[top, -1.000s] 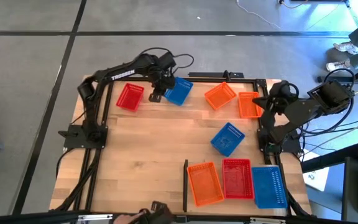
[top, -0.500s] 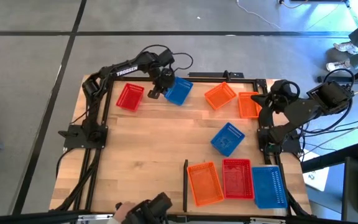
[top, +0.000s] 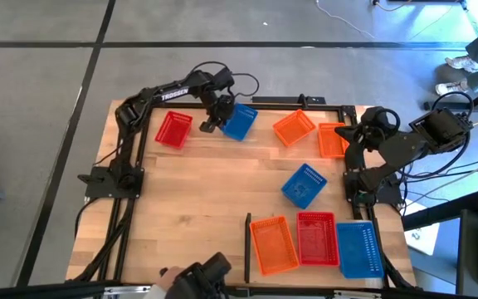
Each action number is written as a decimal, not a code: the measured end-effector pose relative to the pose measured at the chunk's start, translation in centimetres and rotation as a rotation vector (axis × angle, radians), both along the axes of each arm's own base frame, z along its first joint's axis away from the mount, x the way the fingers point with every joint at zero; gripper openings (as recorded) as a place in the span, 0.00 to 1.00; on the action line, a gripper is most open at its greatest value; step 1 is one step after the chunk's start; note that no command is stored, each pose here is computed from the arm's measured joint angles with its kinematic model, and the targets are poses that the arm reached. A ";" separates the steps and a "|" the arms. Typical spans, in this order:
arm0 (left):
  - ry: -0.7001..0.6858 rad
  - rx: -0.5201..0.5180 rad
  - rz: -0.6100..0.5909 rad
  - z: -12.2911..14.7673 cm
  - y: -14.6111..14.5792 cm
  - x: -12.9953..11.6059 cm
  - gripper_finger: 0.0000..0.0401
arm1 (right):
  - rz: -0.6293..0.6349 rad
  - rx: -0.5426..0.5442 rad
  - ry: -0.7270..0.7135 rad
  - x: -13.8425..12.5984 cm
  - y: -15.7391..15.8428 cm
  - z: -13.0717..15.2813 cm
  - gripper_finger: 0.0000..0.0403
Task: Stack baskets on shelf by color
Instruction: Stack the top blue basket on top of the blue basket on the shelf
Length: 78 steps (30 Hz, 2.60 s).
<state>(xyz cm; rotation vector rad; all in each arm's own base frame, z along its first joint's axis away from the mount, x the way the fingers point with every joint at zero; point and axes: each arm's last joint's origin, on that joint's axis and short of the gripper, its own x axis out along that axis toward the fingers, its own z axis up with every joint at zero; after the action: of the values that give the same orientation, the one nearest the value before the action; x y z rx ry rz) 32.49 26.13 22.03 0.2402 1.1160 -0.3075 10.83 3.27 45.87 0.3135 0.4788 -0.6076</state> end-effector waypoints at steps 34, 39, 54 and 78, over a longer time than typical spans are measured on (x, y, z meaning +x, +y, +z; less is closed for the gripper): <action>0.100 0.027 0.021 -4.6 0.8 0.9 0.23 | -0.006 0.096 0.065 0.5 0.5 -0.9 0.00; 0.110 0.044 0.025 -4.6 0.8 0.9 0.15 | -0.005 0.095 0.066 0.5 0.5 -0.9 0.00; 0.186 0.112 0.072 -0.7 -1.0 -0.2 0.00 | 0.023 0.123 0.086 0.5 0.6 -1.0 0.00; -0.061 1.003 0.414 11.3 -11.4 4.3 0.00 | -0.395 -0.162 0.058 5.8 -2.1 -1.7 0.28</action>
<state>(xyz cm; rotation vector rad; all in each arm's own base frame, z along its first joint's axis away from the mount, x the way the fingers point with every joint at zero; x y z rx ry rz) 36.74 14.77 33.30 0.8769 1.1530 0.6537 16.60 1.13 44.21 0.2376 0.4228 -1.0362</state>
